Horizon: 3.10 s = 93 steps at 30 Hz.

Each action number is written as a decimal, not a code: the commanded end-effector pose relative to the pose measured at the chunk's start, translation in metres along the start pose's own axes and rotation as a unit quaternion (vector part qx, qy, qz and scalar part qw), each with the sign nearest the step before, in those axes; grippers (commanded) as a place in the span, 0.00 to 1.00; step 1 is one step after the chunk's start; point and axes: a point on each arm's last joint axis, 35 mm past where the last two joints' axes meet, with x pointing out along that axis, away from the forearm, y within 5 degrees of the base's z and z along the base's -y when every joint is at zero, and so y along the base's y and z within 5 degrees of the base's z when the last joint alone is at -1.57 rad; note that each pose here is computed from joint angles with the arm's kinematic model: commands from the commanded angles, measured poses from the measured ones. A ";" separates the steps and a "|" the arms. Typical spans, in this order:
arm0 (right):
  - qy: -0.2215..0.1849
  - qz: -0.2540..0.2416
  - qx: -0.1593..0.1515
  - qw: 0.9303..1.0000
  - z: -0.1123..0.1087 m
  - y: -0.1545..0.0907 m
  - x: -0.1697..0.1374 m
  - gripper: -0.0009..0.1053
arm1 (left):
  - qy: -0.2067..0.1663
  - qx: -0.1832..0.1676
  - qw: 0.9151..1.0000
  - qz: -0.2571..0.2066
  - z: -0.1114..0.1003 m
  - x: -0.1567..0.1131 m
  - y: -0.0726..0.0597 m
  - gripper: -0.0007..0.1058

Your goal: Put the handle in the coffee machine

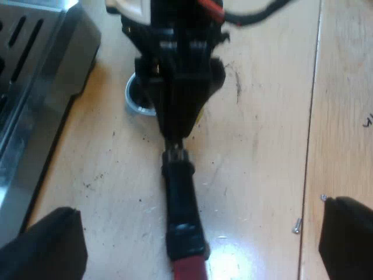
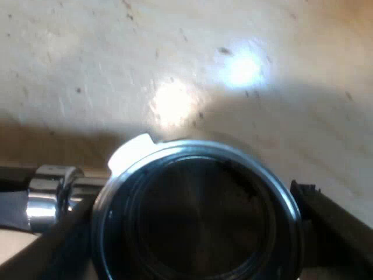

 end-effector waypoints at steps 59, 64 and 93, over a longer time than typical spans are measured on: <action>-0.073 0.036 0.048 0.995 -0.013 0.034 -0.054 0.01 | 0.122 0.028 0.992 -0.006 -0.033 0.051 0.020 0.55; -0.073 0.037 0.050 0.995 -0.013 0.034 -0.054 0.01 | 0.124 0.030 0.992 -0.007 -0.035 0.052 0.020 0.51; -0.074 0.035 0.051 0.995 -0.013 0.034 -0.054 0.01 | 0.100 0.038 0.994 -0.016 -0.038 0.058 0.021 0.31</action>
